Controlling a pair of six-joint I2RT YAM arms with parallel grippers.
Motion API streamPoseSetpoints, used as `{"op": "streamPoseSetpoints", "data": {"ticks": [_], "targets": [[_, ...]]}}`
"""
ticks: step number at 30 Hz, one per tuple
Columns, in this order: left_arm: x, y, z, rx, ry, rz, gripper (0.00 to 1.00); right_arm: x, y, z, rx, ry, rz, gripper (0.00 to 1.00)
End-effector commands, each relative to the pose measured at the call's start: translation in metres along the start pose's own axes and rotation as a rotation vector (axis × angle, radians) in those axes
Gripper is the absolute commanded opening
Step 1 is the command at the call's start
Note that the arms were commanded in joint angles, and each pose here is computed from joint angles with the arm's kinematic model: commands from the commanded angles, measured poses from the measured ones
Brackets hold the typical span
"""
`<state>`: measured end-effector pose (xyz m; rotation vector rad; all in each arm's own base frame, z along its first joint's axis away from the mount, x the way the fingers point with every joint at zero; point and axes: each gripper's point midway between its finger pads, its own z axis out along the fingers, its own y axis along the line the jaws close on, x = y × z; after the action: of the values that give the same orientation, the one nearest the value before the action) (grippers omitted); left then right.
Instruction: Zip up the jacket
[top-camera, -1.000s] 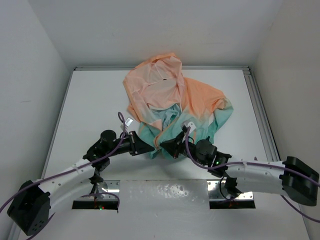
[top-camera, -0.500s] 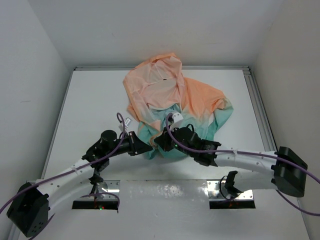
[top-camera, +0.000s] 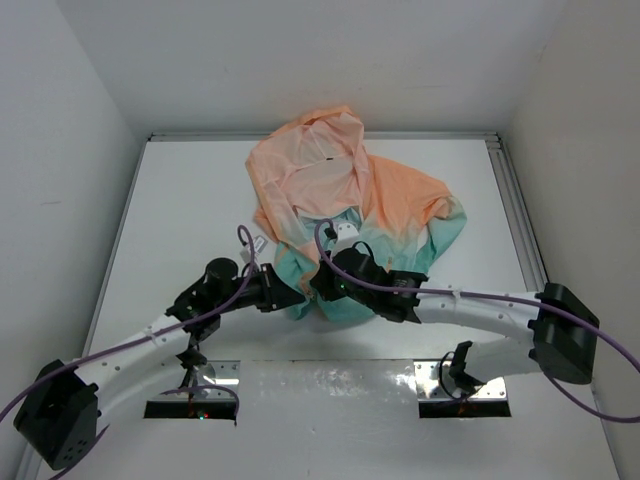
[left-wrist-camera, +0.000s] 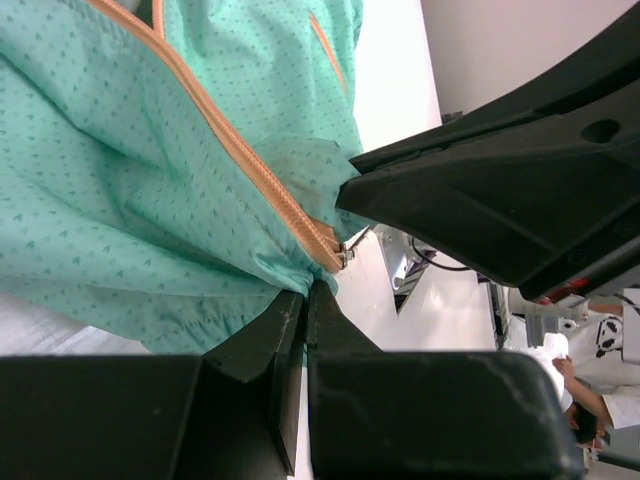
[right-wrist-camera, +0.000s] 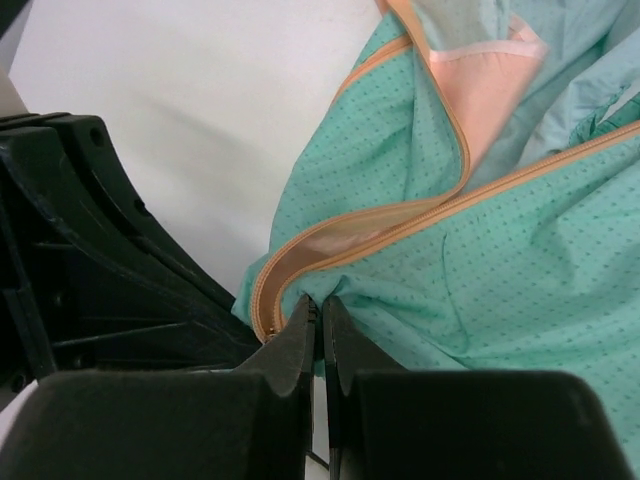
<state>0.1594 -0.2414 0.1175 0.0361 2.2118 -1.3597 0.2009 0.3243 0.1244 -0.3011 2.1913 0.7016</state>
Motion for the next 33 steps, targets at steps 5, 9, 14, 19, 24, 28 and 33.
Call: {"op": "streamPoseSetpoints", "data": {"ticks": [5, 9, 14, 19, 24, 28, 33], "targets": [[0.017, -0.003, -0.002, 0.030, 0.079, 0.006, 0.00, -0.027, 0.010, -0.006, 0.004, -0.054, 0.024, 0.19], [0.022, -0.005, -0.002, 0.047, 0.105, -0.006, 0.00, -0.023, 0.005, -0.022, -0.025, -0.057, 0.006, 0.55], [0.026, -0.008, -0.004, 0.066, 0.128, -0.005, 0.00, -0.011, 0.011, -0.046, -0.096, 0.035, -0.055, 0.65], [0.032, -0.009, -0.004, 0.079, 0.166, 0.002, 0.00, 0.022, 0.029, -0.067, -0.272, 0.131, -0.107, 0.00], [0.032, -0.008, -0.003, 0.073, 0.184, 0.012, 0.00, 0.047, 0.036, -0.070, -0.294, 0.183, -0.310, 0.00], [0.032, -0.009, -0.003, 0.074, 0.185, 0.008, 0.00, 0.060, 0.044, -0.066, -0.302, 0.225, -0.421, 0.14], [0.031, -0.011, -0.002, 0.079, 0.181, 0.006, 0.00, 0.060, 0.038, -0.052, -0.229, 0.210, -0.469, 0.28]]}}
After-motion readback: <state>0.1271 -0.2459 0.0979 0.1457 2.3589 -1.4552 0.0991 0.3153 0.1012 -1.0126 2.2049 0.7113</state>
